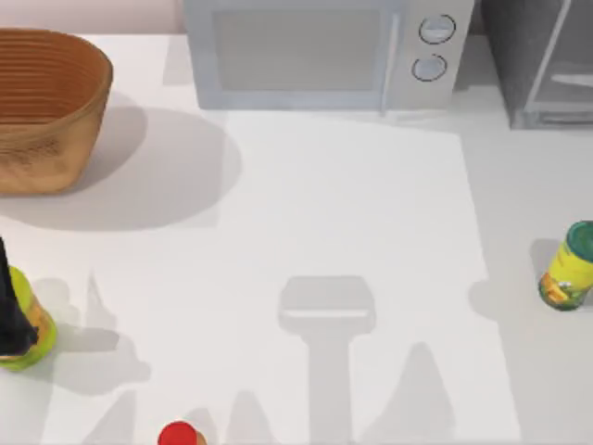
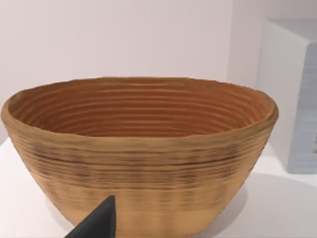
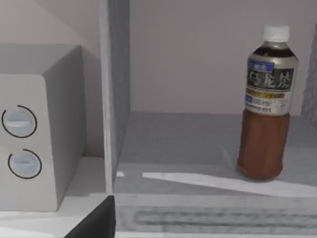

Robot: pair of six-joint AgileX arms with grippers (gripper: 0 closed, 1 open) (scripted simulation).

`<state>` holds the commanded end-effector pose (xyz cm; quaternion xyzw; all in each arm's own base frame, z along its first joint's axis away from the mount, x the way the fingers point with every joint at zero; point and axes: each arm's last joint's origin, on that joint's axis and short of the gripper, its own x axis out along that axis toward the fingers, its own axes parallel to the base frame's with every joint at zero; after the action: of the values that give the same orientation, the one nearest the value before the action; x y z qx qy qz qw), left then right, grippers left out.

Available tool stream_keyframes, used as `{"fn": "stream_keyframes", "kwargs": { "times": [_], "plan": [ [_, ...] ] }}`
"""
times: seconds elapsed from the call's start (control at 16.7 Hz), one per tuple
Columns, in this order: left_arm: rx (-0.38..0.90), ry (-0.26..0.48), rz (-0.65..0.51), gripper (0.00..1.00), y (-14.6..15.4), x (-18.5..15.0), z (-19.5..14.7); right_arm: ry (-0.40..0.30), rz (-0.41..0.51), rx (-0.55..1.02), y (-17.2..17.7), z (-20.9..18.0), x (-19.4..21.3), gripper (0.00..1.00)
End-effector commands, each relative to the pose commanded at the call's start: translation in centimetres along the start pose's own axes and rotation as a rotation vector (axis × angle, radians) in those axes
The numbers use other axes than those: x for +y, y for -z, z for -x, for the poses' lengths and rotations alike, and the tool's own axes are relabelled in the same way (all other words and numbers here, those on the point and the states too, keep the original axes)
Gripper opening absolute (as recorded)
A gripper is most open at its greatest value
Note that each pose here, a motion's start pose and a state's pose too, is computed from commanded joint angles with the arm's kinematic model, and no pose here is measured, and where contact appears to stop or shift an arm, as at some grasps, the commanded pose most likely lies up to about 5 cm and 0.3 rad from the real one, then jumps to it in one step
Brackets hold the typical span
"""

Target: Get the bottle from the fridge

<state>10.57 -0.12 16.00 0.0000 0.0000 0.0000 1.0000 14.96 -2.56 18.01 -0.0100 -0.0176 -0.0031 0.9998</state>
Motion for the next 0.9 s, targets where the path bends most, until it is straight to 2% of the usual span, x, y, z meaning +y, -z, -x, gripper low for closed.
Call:
{"fn": "stream_keyframes", "kwargs": {
  "times": [0.42,0.9],
  "plan": [
    [0.000,0.000,0.000,1.00,0.0,0.0,0.0,-0.002,-0.032,0.077,3.9,-4.1,-4.0,1.00],
    [0.000,0.000,0.000,1.00,0.0,0.0,0.0,-0.006,-0.022,0.038,7.1,-5.3,-7.3,1.00]
  ]
}}
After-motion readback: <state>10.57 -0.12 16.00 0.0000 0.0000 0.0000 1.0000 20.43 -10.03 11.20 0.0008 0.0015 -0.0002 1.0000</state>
